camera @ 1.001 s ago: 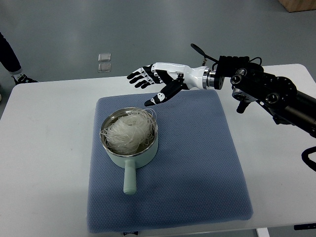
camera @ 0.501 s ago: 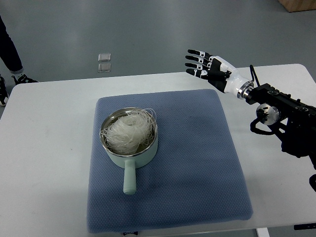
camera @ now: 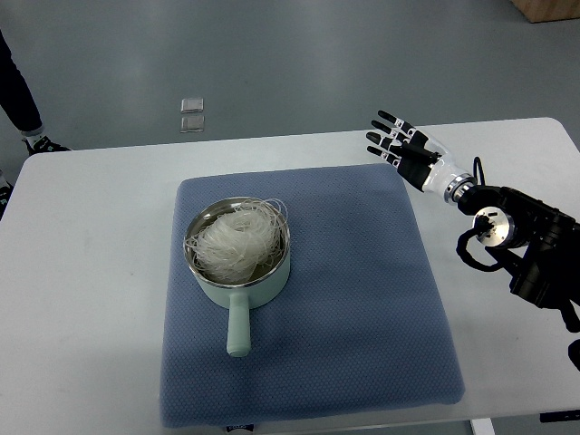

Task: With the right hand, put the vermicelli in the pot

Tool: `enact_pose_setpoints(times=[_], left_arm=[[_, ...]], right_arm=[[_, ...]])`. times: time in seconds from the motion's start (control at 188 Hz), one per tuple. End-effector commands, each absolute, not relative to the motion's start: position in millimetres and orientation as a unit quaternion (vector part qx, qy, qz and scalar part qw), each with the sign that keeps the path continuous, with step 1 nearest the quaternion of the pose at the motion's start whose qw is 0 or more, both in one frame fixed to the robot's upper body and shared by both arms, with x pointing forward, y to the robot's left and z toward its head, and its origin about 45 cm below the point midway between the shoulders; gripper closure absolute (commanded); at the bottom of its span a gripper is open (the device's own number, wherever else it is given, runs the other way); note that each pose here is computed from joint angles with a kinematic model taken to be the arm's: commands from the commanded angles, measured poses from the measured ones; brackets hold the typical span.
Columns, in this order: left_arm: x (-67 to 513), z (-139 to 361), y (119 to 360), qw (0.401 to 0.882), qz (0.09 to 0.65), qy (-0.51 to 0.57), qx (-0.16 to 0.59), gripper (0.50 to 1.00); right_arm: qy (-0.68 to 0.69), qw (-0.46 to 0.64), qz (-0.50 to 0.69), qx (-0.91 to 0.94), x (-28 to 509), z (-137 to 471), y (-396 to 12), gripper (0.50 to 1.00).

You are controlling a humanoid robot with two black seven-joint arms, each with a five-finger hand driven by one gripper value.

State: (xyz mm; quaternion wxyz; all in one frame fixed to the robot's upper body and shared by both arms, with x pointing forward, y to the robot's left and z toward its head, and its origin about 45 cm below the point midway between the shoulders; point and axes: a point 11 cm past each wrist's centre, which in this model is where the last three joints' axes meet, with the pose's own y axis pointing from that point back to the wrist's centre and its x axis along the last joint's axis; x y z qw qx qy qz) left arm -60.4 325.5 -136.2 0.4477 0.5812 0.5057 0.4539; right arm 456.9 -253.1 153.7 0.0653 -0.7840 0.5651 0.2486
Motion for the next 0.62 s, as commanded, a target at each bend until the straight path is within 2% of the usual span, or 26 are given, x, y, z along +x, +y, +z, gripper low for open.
enact_pose_setpoints(times=[0.0,0.618], left_arm=[[-60.4,-136.3,325.2,0.448,0.454,0.506,0.581,0.500],[-60.4,-136.3,325.2,0.448,0.454,0.506,0.581,0.500]], right_arm=[[0.564,0.065,0.248,-0.785,456.6,153.5,-252.3,0.574],[0.552,0.074,0.248,-0.793,457.1,158.2,-248.4,0.574]])
